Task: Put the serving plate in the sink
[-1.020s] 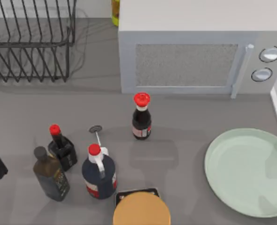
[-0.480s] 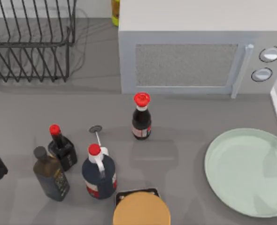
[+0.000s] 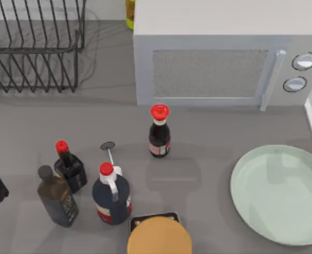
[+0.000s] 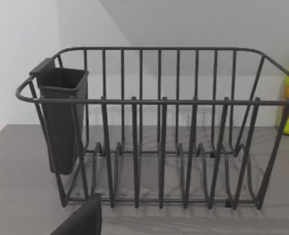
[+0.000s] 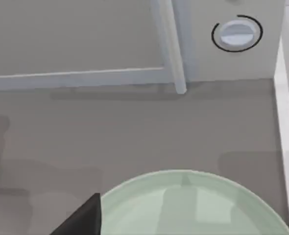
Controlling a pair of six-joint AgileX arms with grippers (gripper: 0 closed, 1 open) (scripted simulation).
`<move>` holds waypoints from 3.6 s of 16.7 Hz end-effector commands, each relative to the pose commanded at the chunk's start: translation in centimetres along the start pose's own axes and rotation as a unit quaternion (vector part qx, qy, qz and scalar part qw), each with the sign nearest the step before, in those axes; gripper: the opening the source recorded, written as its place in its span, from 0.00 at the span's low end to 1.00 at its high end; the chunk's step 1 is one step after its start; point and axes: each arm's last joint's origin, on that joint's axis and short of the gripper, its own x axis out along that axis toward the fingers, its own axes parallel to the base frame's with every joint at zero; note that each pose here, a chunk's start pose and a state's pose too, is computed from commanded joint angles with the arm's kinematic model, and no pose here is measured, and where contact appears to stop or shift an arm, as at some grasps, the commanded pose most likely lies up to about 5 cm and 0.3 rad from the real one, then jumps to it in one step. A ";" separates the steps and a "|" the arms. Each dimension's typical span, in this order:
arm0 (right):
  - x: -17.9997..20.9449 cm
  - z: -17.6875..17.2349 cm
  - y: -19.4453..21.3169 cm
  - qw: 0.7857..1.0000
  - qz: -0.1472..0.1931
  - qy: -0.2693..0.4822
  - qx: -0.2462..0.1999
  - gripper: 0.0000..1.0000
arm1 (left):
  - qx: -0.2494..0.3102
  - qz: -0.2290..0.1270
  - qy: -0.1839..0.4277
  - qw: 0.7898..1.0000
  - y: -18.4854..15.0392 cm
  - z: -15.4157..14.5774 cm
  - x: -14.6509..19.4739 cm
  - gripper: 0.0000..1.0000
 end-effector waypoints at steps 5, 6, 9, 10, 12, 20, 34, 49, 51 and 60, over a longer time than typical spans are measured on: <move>5.6 3.8 4.9 0.973 -0.015 0.227 0.024 1.00 | 0.000 0.000 0.000 1.000 0.0 0.0 0.0 1.00; 7.0 4.0 6.1 0.963 -0.024 0.268 0.024 1.00 | 0.000 0.000 0.000 1.000 0.0 0.0 0.0 1.00; 11.2 3.8 9.4 0.926 -0.061 0.371 0.019 1.00 | 0.000 0.000 0.000 1.000 0.0 0.0 0.0 1.00; 12.4 3.4 10.4 0.915 -0.073 0.398 0.016 1.00 | 0.000 0.000 0.000 1.000 0.0 0.0 0.0 1.00; 14.2 2.7 12.0 0.894 -0.096 0.437 0.010 1.00 | 0.000 0.000 0.000 1.000 0.0 0.0 0.0 1.00; 15.8 1.8 13.4 0.875 -0.118 0.470 0.005 1.00 | 0.000 0.000 0.000 1.000 0.0 0.0 0.0 1.00; 21.2 -6.6 11.4 0.874 -0.118 0.471 0.003 1.00 | 0.000 0.000 0.000 1.000 0.0 0.0 0.0 1.00; 21.2 -6.6 11.4 0.874 -0.118 0.471 0.003 0.00 | 0.000 0.000 0.000 1.000 0.0 0.0 0.0 1.00; 21.2 -6.6 11.4 0.874 -0.118 0.471 0.003 0.00 | 0.000 0.000 0.000 1.000 0.0 0.0 0.0 1.00; 19.7 -2.9 12.0 0.897 -0.102 0.429 0.010 0.00 | 0.000 0.000 0.000 1.000 0.0 0.0 0.0 1.00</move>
